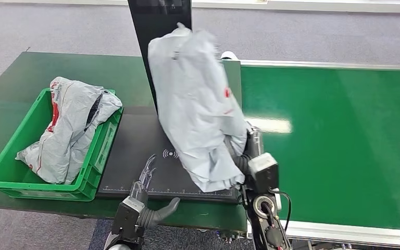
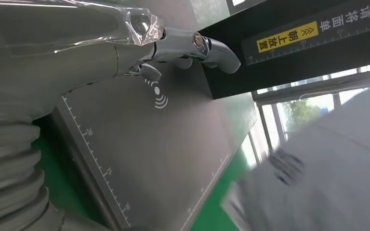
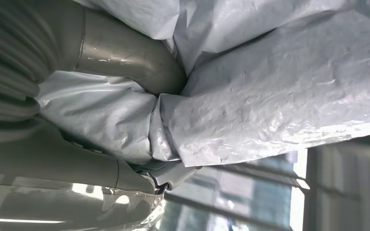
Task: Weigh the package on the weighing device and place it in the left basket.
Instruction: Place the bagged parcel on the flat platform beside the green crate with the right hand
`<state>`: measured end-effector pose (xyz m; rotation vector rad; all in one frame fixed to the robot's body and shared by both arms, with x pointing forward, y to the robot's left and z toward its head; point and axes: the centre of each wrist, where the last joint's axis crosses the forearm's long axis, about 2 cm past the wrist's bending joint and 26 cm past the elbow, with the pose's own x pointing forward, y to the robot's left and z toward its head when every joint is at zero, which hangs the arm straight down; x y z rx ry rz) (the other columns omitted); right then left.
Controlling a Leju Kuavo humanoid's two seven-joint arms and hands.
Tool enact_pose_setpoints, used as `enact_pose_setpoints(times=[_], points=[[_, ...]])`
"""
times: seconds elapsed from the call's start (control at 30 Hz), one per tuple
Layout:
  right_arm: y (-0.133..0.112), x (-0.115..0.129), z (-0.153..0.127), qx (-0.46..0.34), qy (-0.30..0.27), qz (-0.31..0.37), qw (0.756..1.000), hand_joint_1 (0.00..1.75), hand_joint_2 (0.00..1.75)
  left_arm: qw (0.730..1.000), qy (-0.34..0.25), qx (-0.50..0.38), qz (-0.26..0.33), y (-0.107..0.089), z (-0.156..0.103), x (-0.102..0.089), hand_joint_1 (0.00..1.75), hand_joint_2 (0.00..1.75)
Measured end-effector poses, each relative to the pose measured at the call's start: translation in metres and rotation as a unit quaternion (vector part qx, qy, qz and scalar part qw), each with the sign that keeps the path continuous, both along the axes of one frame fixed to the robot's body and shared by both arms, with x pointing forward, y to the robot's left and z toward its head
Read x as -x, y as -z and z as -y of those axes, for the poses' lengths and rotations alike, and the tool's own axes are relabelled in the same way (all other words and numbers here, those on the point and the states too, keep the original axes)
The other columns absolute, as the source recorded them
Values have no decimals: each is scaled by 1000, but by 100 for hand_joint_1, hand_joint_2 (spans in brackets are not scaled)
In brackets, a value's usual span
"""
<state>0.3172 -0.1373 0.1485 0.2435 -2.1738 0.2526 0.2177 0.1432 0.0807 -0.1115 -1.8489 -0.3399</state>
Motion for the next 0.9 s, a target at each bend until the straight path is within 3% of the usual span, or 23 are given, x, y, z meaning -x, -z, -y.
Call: enact_pose_setpoints(times=[0.3, 0.43, 0.7, 0.9], points=[[24, -20, -34, 220, 12, -96, 971, 171, 175, 984, -144, -101, 1, 0, -17, -3, 0, 175], [32, -20, -38, 262, 26, -111, 958, 1, 175, 978, -171, -117, 2, -1, -24, -3, 0, 175], [44, -15, -39, 290, 5, -132, 948, 0, 175, 957, -252, -146, 16, -3, -34, -3, 0, 175], [53, -2, -40, 247, -38, -135, 959, 0, 175, 925, -351, -133, 61, -11, -50, -2, 0, 175]])
